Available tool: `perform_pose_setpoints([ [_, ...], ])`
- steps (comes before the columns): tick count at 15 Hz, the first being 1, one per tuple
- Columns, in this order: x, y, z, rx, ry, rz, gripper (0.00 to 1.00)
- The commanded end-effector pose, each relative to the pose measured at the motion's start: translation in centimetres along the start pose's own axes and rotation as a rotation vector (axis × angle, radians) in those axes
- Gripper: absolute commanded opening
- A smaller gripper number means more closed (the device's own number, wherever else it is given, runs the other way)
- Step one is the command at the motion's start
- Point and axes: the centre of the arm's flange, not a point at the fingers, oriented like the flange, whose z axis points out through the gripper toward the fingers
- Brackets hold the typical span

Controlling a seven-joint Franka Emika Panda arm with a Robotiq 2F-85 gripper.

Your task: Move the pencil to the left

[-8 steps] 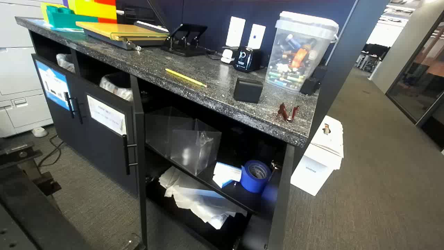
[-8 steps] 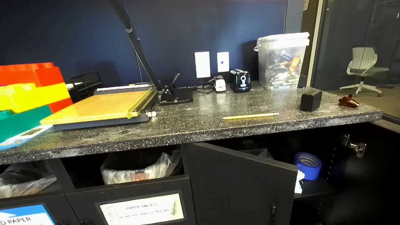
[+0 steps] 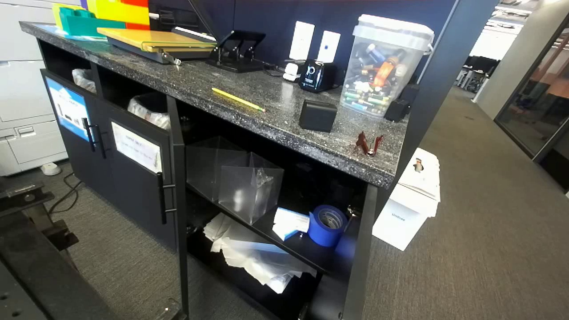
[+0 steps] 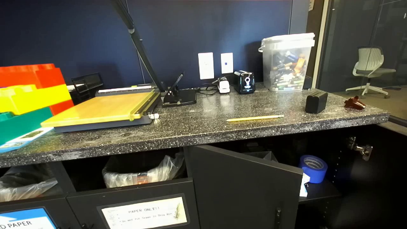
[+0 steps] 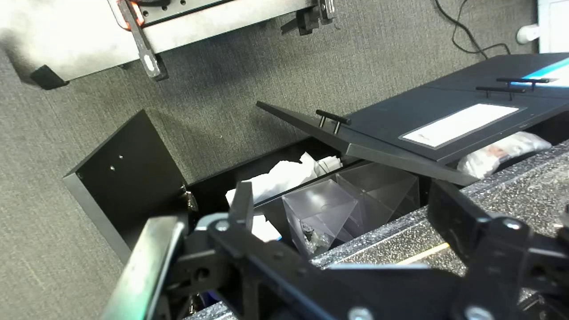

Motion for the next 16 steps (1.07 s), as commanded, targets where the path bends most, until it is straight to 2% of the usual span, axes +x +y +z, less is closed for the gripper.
perform_pose_setpoints([
  [1,0.0,0.0,0.0,0.000,0.000,0.000,1.00],
  [3,0.0,0.0,0.0,0.000,0.000,0.000,1.00],
  [8,3.1,-2.0,1.9,-0.024,0.062,0.059,1.00],
  [12,7.1,-5.2,5.4,-0.046,0.120,0.140,1.00],
  [16,10.4,-9.8,9.7,-0.077,0.148,0.228,1.00],
])
